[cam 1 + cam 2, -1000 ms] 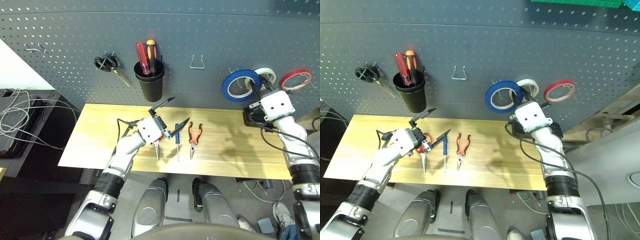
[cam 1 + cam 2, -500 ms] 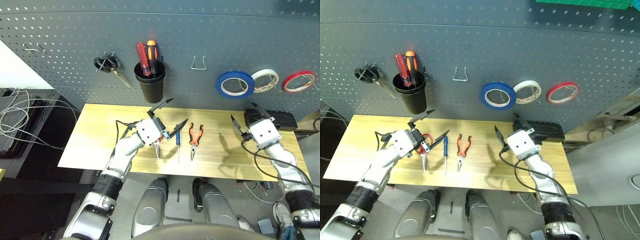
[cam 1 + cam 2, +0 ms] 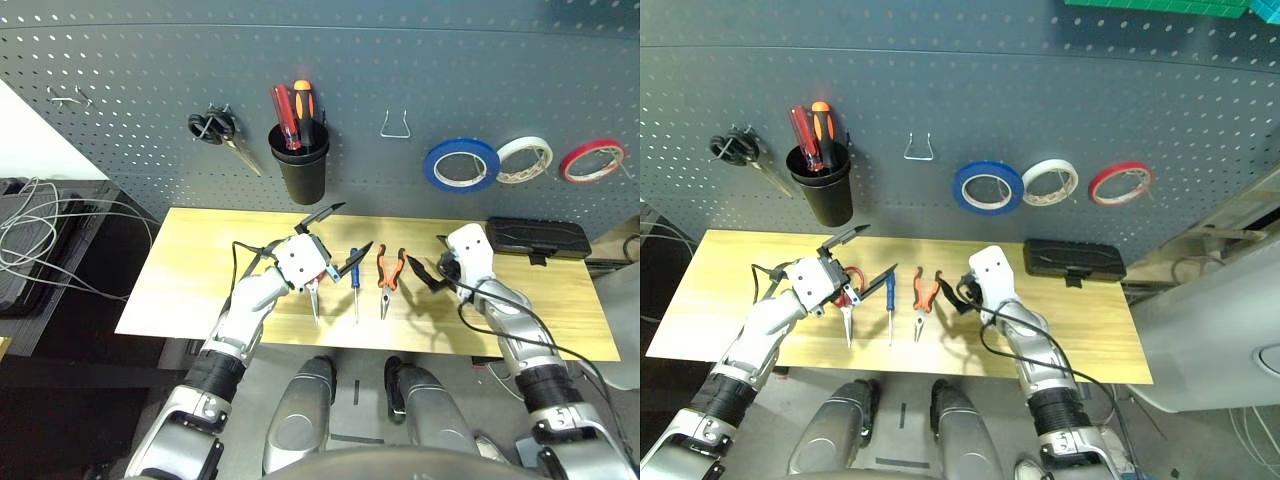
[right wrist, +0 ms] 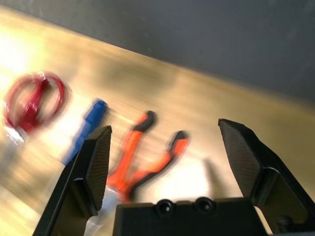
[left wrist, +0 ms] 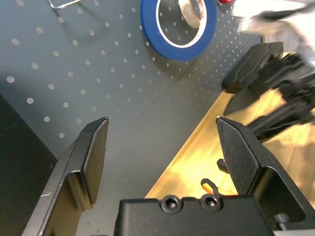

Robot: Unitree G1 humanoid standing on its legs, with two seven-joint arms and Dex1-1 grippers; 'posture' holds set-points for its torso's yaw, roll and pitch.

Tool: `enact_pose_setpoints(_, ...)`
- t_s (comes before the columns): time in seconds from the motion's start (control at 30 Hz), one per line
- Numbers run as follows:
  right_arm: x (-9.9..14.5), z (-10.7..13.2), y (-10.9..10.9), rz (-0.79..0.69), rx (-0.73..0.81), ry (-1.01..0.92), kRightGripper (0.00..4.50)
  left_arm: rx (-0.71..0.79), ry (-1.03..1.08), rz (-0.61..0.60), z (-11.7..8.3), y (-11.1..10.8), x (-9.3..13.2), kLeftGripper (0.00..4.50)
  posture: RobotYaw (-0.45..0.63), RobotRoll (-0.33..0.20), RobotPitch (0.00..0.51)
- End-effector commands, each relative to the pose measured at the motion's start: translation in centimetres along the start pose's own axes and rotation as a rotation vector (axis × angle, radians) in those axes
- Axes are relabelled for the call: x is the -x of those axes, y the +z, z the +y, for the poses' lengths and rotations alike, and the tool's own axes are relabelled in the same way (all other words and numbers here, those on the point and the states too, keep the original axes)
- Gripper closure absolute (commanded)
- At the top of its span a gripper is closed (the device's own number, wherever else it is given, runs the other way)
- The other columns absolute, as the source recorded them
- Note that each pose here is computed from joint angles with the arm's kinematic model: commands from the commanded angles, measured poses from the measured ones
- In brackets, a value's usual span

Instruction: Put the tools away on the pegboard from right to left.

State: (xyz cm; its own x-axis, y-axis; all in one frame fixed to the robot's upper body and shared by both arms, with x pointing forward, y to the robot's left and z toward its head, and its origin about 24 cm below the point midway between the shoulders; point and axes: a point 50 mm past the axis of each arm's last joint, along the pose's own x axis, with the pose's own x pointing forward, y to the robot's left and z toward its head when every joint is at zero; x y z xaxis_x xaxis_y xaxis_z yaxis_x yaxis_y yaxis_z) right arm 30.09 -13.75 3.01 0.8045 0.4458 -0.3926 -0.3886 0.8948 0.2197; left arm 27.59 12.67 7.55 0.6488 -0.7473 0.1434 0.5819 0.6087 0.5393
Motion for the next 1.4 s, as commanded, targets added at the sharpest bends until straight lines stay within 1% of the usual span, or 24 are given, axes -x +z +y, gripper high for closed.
enact_pose_setpoints(0.03, -0.1, 0.9, -0.1, 0.168, -0.217, -0.013, 0.04, -0.003, -0.004, 0.014, -0.1, 0.0, 0.3, 0.0, 0.18, 0.0, 0.232)
enact_pose_setpoints(0.1, -0.4, 1.8, 0.2, 0.237, -0.308, -0.028, 0.04, -0.002, -0.003, 0.014, 0.0, 0.1, 0.3, 0.0, 0.18, 0.0, 0.235)
enact_pose_setpoints(0.2, -0.4, 2.6, 0.6, 0.31, -0.346, -0.048, 0.04, 0.011, -0.007, 0.019, -0.1, 0.0, 0.3, 0.0, 0.19, 0.0, 0.236)
enact_pose_setpoints(0.23, -0.3, 2.8, 0.6, 0.337, -0.35, -0.063, 0.04, 0.032, -0.031, 0.041, -0.3, -0.2, 0.3, 0.0, 0.19, 0.0, 0.236)
enact_pose_setpoints(0.33, -0.1, 2.9, 0.7, 0.375, -0.337, -0.105, 0.04, 0.07, -0.092, 0.099, -1.0, -0.8, 0.5, 0.0, 0.19, 0.0, 0.236)
enact_pose_setpoints(0.47, 0.3, 2.8, 0.9, 0.382, -0.303, -0.14, 0.04, 0.117, -0.142, 0.173, -1.7, -1.5, 0.8, 0.0, 0.19, 0.0, 0.236)
enact_pose_setpoints(0.6, 0.6, 2.6, 0.8, 0.402, -0.285, -0.165, 0.04, 0.174, -0.206, 0.258, -2.9, -2.5, 1.2, 0.0, 0.19, 0.0, 0.237)
enact_pose_setpoints(0.8, 0.6, 1.8, 0.3, 0.428, -0.289, -0.218, 0.04, 0.188, -0.221, 0.279, -3.3, -2.8, 1.4, 0.0, 0.18, 0.0, 0.236)
enact_pose_setpoints(1.03, -0.4, 2.0, -0.2, 0.453, -0.278, -0.224, 0.04, 0.195, -0.226, 0.304, -3.4, -3.0, 1.6, 0.0, 0.19, 0.0, 0.238)
enact_pose_setpoints(1.4, -3.3, 3.0, -1.1, 0.479, -0.238, -0.229, 0.04, 0.206, -0.212, 0.323, -4.0, -2.9, 2.3, 0.0, 0.24, 0.0, 0.254)
